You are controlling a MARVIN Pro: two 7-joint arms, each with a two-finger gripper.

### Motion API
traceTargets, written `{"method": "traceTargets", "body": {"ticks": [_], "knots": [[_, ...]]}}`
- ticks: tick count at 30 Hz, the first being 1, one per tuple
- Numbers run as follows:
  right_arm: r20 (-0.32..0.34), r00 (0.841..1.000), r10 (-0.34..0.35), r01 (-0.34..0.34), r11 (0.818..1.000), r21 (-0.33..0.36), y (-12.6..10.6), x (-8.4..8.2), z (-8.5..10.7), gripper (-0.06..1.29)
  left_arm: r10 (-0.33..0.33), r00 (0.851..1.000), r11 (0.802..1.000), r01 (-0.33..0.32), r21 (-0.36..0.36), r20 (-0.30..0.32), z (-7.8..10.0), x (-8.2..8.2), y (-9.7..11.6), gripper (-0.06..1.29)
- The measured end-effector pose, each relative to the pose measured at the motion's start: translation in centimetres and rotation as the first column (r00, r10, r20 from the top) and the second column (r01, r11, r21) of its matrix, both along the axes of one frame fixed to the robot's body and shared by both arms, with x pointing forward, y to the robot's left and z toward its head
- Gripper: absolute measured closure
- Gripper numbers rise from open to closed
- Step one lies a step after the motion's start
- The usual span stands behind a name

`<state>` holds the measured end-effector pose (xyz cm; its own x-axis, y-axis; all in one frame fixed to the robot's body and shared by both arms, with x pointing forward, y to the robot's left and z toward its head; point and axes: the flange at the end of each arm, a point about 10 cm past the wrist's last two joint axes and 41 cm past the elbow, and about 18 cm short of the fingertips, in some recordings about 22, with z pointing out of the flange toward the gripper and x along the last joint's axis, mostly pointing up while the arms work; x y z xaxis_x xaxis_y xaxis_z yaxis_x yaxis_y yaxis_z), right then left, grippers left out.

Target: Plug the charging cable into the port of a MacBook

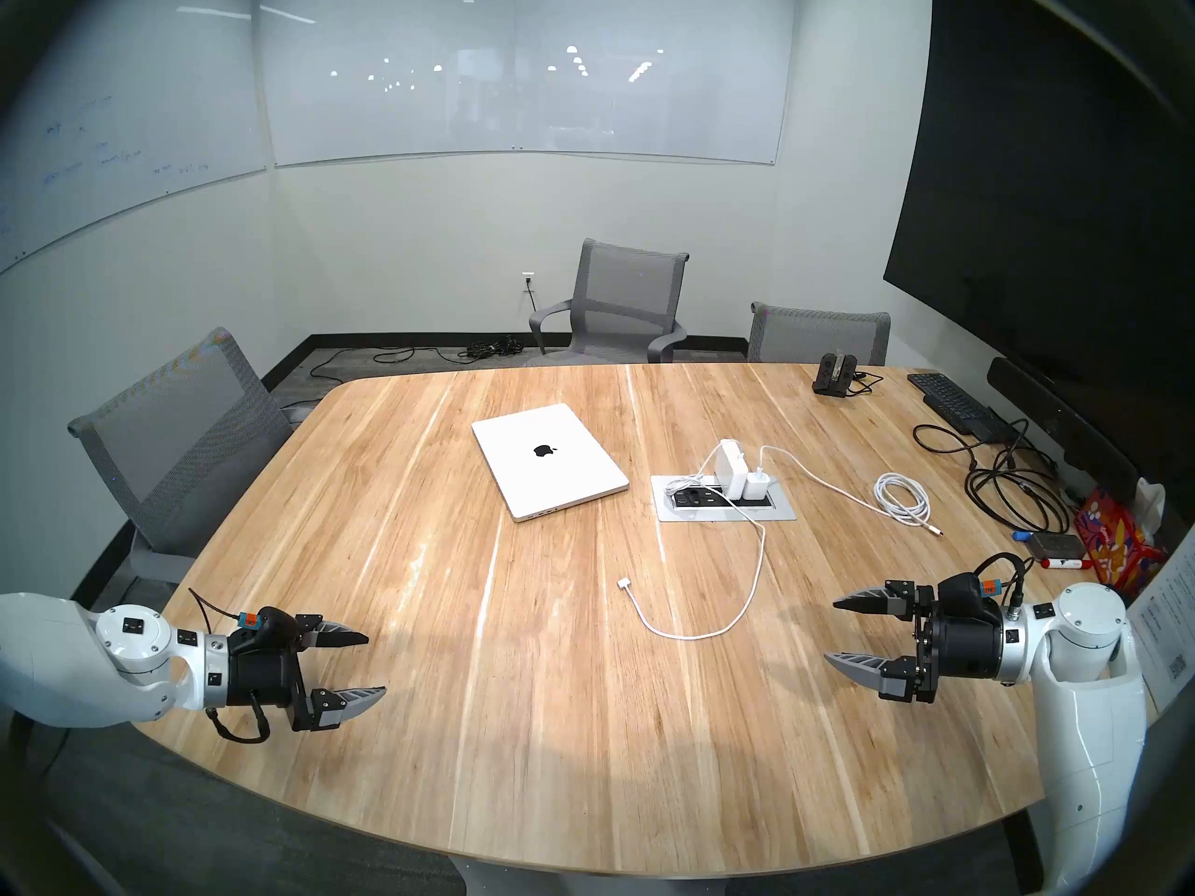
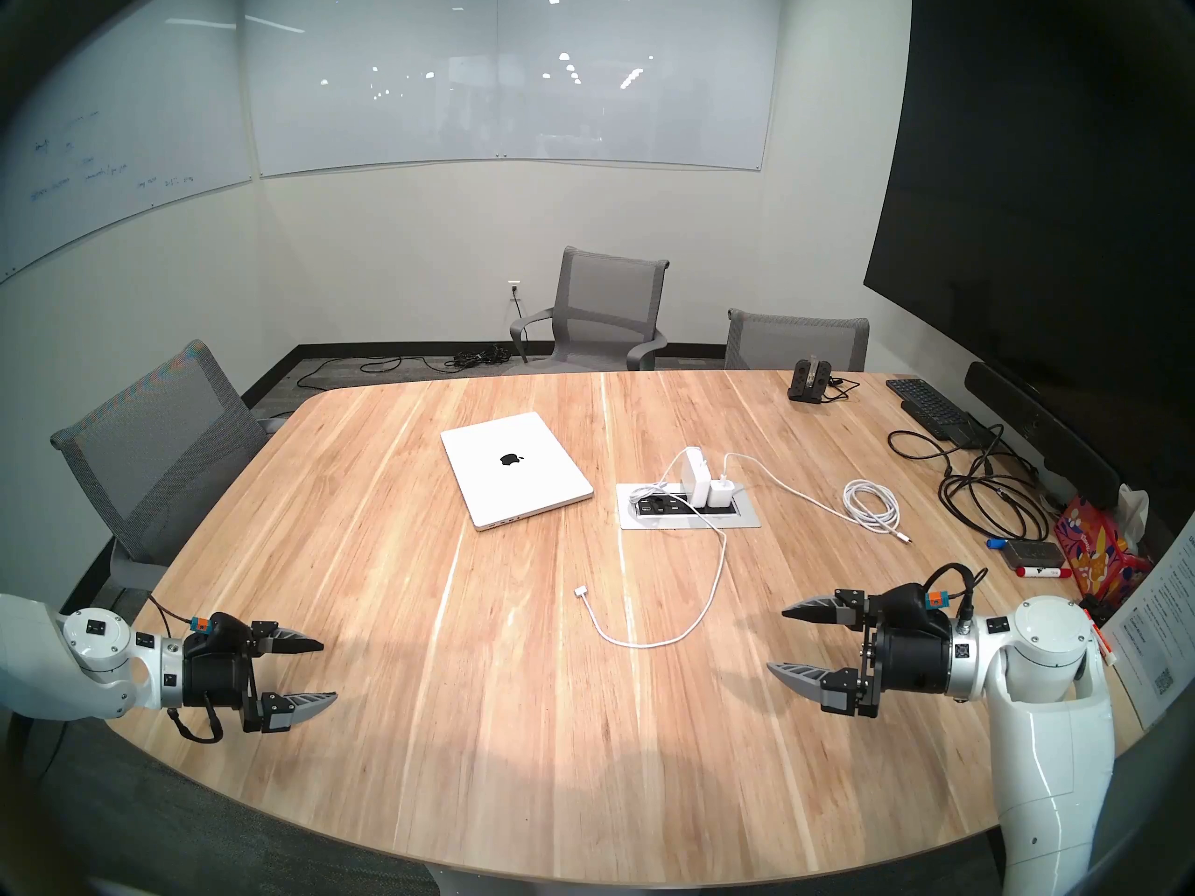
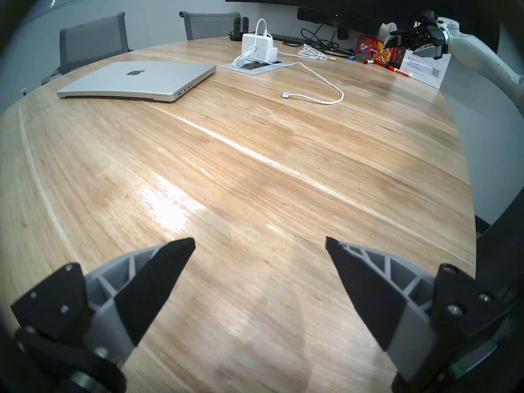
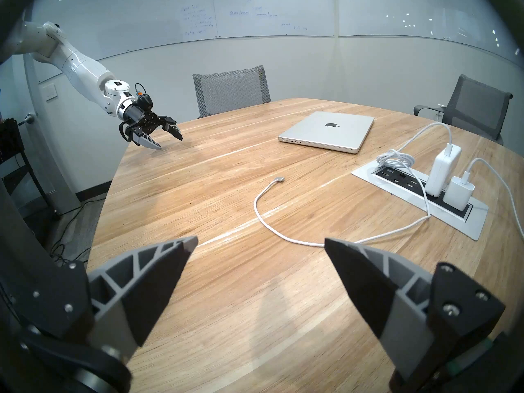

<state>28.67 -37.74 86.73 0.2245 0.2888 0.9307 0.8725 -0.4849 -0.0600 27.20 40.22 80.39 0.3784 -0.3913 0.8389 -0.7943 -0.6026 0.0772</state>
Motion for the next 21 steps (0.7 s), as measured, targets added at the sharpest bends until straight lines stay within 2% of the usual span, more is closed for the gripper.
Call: {"method": "traceTargets", "body": {"ticks": [7,21], "knots": [[-0.01,1.0,0.005,-0.005,1.0,0.005,0.4,0.1,-0.1,0.03,0.0,1.0,1.0,0.0,0.0,-0.001,0.0,0.0,0.0,-0.01],[-0.03,0.998,0.051,-0.05,0.998,0.026,5.1,1.3,-0.9,0.03,0.0,1.0,1.0,0.0,0.0,-0.001,0.0,0.0,0.0,-0.01]]}}
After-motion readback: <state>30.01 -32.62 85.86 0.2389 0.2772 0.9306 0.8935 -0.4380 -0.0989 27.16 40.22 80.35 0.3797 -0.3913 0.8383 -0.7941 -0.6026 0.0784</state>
